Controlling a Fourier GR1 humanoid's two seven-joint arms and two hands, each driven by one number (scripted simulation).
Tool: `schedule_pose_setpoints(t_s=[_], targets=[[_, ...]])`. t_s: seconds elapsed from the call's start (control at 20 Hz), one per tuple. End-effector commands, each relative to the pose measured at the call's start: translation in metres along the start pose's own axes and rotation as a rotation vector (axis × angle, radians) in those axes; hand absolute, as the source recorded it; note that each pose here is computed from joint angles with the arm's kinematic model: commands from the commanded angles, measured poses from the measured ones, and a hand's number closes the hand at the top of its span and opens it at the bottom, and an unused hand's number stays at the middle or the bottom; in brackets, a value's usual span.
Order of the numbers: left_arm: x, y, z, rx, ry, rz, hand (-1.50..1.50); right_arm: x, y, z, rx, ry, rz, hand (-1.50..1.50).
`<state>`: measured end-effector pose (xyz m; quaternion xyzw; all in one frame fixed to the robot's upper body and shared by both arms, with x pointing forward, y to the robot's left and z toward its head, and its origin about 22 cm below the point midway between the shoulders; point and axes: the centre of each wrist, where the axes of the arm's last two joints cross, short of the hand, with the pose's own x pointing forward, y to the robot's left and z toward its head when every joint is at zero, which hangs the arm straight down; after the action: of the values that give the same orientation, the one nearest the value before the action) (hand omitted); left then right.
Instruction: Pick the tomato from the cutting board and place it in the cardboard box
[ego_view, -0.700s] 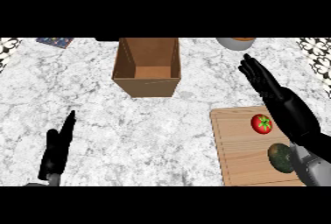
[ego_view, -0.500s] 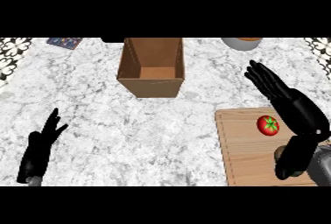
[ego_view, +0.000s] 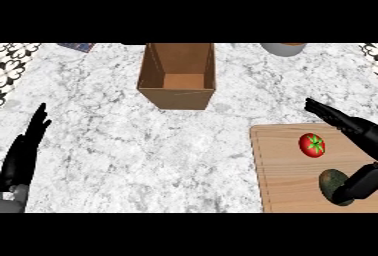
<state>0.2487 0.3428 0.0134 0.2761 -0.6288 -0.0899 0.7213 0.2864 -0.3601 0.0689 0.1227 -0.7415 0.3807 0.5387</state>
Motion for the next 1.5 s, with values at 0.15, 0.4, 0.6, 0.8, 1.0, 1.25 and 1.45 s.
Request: schedule_pose_setpoints(t_s=[0.15, 0.4, 0.6, 0.8, 1.0, 1.25, 1.45], targets=[[0.019, -0.003, -0.017, -0.001, -0.037, -0.008, 0.00, -0.031, -0.029, 0.043, 0.017, -0.143, -0.122, -1.50], [0.013, -0.006, -0.017, -0.005, -0.042, -0.034, 0.00, -0.007, -0.065, 0.039, 0.118, -0.057, 0.244, -1.50], [0.014, -0.008, -0.018, -0.033, -0.044, -0.022, 0.00, 0.002, -0.080, 0.038, 0.284, 0.027, 0.393, -1.50], [0.018, -0.003, -0.027, -0.031, -0.025, -0.023, 0.00, -0.011, -0.075, 0.013, 0.413, 0.072, 0.500, -1.50], [0.005, -0.018, -0.021, -0.025, -0.030, -0.029, 0.00, -0.017, -0.077, 0.014, 0.572, 0.156, 0.599, -1.50], [0.003, -0.004, -0.024, -0.014, -0.006, -0.032, 0.00, -0.033, -0.067, -0.035, 0.640, 0.182, 0.601, -1.50], [0.008, 0.002, -0.033, -0.001, 0.005, -0.043, 0.00, -0.047, -0.060, -0.041, 0.677, 0.187, 0.660, -1.50]])
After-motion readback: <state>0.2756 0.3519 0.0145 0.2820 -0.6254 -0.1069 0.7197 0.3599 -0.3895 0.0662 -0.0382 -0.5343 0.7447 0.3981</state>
